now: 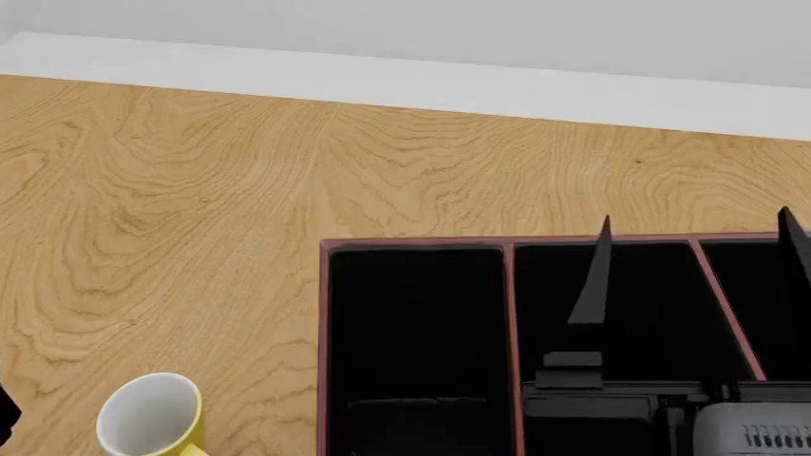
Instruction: Pick up the book and place it in the back compartment of the caddy.
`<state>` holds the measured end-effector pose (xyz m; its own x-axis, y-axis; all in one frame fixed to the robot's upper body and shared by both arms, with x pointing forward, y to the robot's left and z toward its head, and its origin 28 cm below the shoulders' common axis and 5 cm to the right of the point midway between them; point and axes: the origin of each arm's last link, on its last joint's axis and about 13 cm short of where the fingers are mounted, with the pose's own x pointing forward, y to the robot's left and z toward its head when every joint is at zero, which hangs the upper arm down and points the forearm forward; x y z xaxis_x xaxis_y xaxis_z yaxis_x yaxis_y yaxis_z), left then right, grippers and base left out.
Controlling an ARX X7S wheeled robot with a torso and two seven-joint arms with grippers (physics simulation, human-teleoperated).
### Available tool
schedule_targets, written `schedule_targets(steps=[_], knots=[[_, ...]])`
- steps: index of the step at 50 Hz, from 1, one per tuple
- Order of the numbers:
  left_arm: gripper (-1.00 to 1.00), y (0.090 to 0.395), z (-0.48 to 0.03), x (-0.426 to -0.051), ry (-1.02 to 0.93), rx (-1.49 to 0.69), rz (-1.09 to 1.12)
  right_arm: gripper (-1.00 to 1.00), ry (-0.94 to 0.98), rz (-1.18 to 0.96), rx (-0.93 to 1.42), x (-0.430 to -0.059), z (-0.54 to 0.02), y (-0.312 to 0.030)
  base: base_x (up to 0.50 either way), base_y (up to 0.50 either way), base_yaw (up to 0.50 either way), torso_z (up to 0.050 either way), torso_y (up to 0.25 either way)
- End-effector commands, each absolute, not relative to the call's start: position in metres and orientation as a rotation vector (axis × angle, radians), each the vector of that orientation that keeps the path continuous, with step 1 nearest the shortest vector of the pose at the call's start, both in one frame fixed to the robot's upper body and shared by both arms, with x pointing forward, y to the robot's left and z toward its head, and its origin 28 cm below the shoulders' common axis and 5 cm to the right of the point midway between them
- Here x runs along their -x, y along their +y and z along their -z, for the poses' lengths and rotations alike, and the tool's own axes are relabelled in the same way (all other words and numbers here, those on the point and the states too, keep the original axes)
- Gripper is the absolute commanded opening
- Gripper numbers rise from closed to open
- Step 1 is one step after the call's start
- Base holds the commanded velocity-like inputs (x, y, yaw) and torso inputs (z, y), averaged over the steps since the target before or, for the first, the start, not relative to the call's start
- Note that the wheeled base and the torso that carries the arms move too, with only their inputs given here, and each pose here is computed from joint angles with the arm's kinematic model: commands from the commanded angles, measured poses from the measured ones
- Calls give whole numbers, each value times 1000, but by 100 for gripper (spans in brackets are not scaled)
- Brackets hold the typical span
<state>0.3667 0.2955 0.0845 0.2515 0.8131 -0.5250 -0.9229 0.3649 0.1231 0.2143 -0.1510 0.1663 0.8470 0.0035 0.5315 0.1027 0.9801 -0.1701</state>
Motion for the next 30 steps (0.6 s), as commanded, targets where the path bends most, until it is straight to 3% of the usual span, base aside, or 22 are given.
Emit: schedule_targets(steps=[1, 10, 11, 30], knots=[[100, 288, -77, -371, 599, 251, -1159, 100, -554, 69, 219, -219, -166, -153, 0, 0, 0, 0, 0], [100, 288, -65, -370, 627, 238, -1173, 100, -561, 67, 224, -215, -167, -151, 0, 0, 0, 0, 0], [-100, 288, -64, -370, 628, 238, -1176, 100, -561, 66, 224, -215, -166, -151, 0, 0, 0, 0, 0], [-100, 294, -72, -370, 576, 214, -1215, 100, -561, 61, 225, -210, -166, -150, 0, 0, 2, 0, 0]])
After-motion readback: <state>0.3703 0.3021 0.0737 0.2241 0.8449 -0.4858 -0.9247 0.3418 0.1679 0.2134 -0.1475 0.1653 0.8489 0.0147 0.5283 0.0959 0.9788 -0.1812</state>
